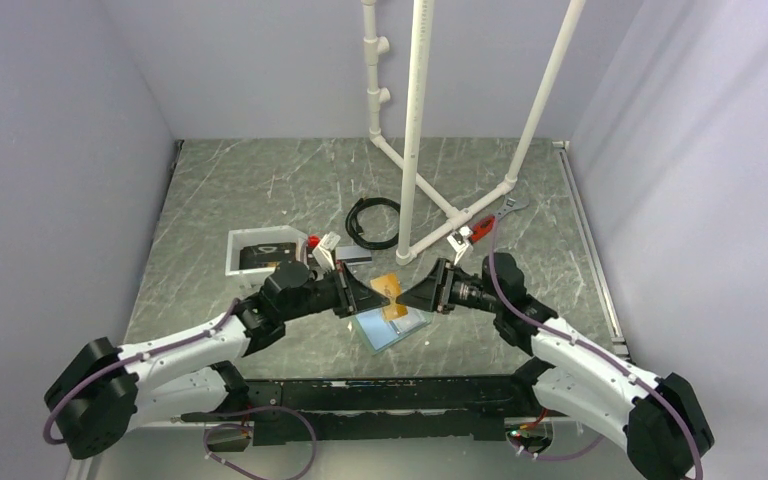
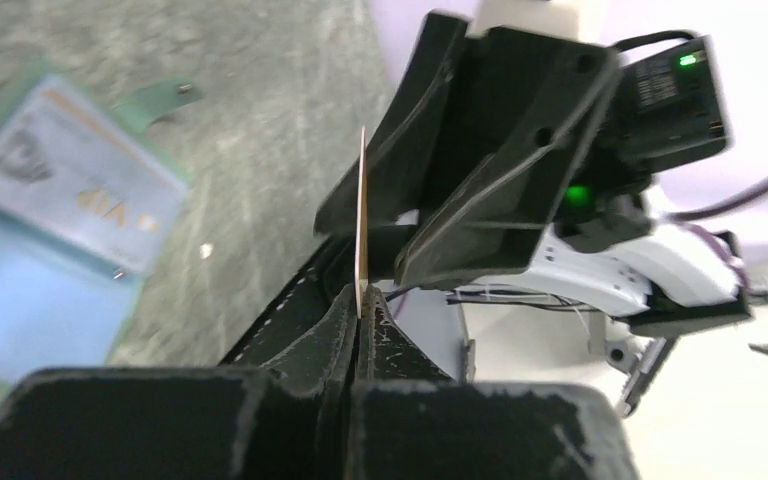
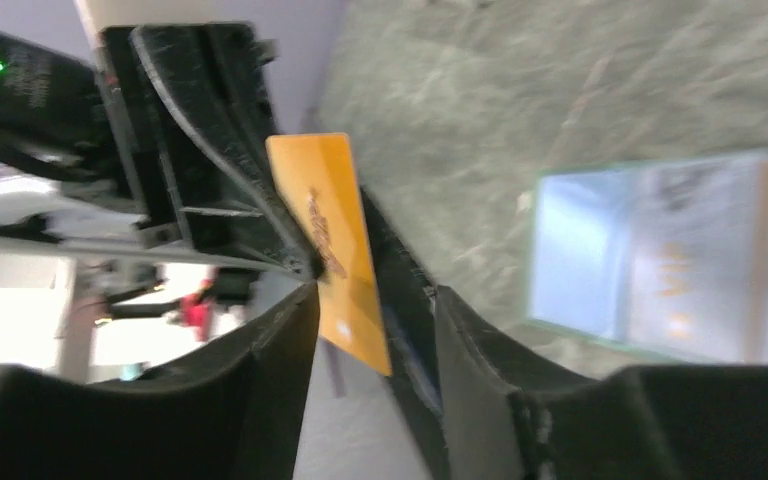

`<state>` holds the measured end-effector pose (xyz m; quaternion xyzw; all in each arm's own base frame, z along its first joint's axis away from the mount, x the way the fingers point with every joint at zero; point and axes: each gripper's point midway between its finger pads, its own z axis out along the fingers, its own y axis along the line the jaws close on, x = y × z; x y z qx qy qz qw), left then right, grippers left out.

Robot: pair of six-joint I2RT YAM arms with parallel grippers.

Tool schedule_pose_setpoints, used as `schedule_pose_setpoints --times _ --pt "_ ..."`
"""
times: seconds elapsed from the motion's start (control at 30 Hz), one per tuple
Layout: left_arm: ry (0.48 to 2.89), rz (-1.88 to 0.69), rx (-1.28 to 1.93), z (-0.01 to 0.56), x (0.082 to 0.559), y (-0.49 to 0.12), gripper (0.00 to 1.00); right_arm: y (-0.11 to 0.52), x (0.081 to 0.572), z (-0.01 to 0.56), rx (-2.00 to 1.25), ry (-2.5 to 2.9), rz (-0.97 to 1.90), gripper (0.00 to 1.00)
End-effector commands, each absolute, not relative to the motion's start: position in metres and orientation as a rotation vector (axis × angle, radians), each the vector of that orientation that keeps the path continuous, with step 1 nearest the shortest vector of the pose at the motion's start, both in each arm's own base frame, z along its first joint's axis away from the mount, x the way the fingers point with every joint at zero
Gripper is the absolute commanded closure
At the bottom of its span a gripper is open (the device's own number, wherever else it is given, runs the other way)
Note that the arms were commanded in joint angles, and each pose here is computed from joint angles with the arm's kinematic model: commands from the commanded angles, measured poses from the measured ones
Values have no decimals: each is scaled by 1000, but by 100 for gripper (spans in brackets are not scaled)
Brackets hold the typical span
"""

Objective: Put the credit cards into the card holder
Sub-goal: Insert the credit card into the card holder.

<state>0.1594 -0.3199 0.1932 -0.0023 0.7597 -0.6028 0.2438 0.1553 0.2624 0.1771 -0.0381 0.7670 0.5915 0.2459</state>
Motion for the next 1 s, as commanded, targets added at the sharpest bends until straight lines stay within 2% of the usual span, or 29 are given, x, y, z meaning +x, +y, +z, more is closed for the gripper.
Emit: schedule_pose_setpoints --times 0.0,0.07,0.1,0.2,0.27,0.33,0.57,0.97 --pt "2295 -1427 -72 149 155 -296 100 243 174 136 -209 2239 1252 42" --pt "2348 -1428 -65 138 148 -294 100 241 174 123 -244 2262 1217 40" --pt "2371 -1429 -73 133 146 -294 100 242 174 117 -260 2273 1215 45" --pt "2464 -1393 -118 109 144 -295 100 251 176 107 -303 2273 1245 76" --pt "2484 -1388 -143 98 146 -298 100 255 181 100 -324 2276 1232 91" --pt "2485 -1394 -157 89 149 -301 100 257 186 92 -341 2288 1197 100" --pt "2495 -1440 -163 67 155 -314 100 244 205 61 -280 2348 1010 100" --pt "2481 -1539 -251 59 156 -315 100 228 206 29 -208 2429 892 100"
